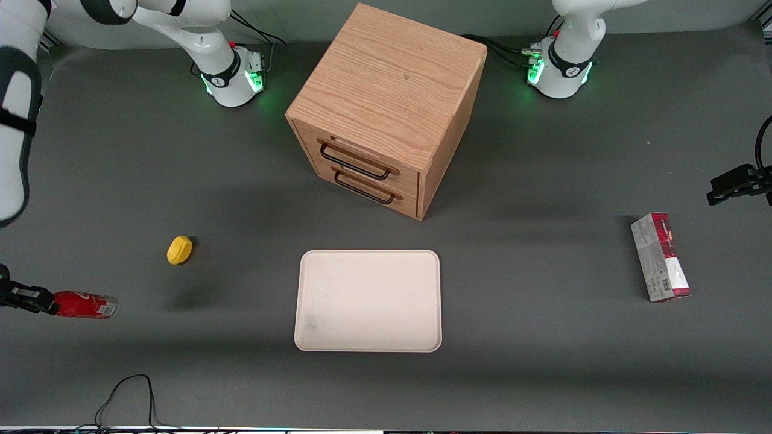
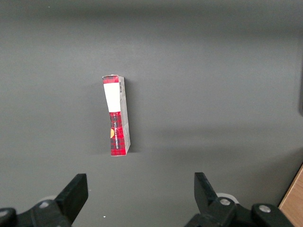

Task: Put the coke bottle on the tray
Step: 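Lift the held bottle and carry it over the cream tray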

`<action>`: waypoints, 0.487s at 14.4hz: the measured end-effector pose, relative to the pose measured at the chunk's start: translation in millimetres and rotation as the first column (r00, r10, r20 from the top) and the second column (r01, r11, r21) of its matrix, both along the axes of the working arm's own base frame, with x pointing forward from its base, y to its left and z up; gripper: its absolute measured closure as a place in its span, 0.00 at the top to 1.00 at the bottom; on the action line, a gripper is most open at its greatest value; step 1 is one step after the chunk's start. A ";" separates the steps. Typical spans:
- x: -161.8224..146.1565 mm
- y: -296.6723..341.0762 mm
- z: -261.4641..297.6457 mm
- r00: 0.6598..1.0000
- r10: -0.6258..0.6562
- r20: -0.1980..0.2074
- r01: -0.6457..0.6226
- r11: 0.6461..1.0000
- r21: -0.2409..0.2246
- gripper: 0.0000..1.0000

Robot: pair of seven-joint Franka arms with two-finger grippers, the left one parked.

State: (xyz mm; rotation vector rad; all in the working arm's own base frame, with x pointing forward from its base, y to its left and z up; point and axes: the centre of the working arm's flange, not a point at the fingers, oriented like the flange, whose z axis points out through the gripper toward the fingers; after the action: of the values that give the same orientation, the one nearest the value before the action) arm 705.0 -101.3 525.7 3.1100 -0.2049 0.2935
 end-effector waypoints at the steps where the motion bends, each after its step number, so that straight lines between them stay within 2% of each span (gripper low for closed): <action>1: -5.0 28.4 19.5 1.000 -0.010 -0.015 0.009 1.000 -0.018 0.33; 3: -12.8 105.1 41.1 0.998 -0.060 -0.025 0.059 0.997 -0.044 0.33; 5: -20.4 194.8 43.4 0.992 -0.126 -0.006 0.126 0.991 -0.037 0.33; 7: -31.6 266.4 35.8 0.992 -0.130 -0.002 0.130 0.991 -0.017 0.33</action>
State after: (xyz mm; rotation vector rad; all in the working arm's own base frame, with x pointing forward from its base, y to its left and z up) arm 673.4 165.1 561.5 3.0622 -0.4008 0.2865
